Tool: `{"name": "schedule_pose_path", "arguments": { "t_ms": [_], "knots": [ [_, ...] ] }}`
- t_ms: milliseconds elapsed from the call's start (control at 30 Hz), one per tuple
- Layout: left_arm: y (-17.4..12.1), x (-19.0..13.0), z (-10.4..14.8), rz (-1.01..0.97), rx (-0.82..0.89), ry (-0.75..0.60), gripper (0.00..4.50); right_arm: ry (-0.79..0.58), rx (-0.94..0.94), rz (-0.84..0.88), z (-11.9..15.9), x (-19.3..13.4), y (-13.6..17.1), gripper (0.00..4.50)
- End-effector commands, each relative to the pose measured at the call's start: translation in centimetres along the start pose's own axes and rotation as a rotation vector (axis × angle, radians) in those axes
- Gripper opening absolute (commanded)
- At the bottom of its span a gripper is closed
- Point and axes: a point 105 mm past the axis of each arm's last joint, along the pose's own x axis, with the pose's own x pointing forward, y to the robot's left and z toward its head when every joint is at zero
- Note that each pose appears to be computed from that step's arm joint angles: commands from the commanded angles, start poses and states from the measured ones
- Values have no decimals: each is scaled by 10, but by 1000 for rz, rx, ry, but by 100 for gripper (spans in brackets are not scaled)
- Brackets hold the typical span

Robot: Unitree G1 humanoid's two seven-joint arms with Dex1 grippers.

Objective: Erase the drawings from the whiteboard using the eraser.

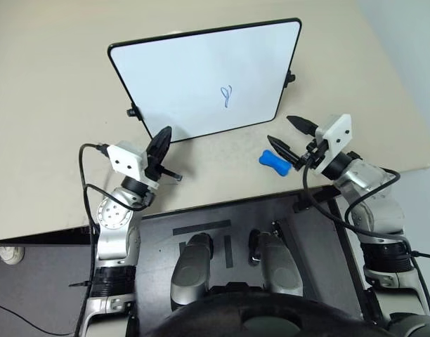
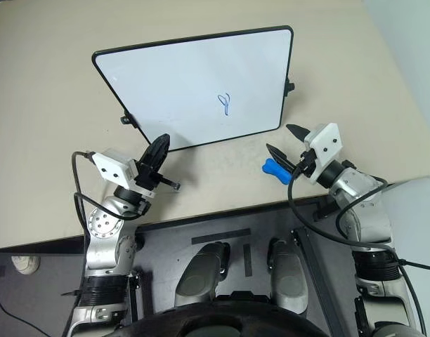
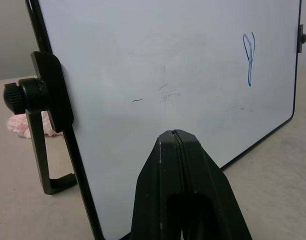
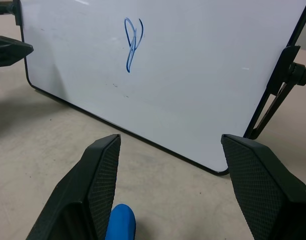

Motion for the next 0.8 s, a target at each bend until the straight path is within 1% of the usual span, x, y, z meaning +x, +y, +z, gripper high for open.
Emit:
{"name": "schedule_pose_path", "arguments": {
  "t_ms": [33, 233, 367, 533, 667, 800],
  "knots": [
    [1, 7, 15, -13, 20, -56, 0, -41, -16, 15, 10, 2, 4, 338],
    [0, 7, 14, -1, 18, -63, 0, -22, -59, 54, 12, 2, 8, 338],
    [1, 2, 15, 27, 20, -68, 0, -1, -80, 116, 13, 3, 11, 338],
    [7, -13, 13, 90, 33, -56, 0, 45, -111, 218, 10, 5, 20, 338],
    [5, -20, 11, 121, 39, -48, 0, 52, -116, 241, 10, 1, 17, 338],
    [2, -23, 14, 133, 40, -52, 0, 63, -163, 253, 8, -2, 17, 338]
  ]
}}
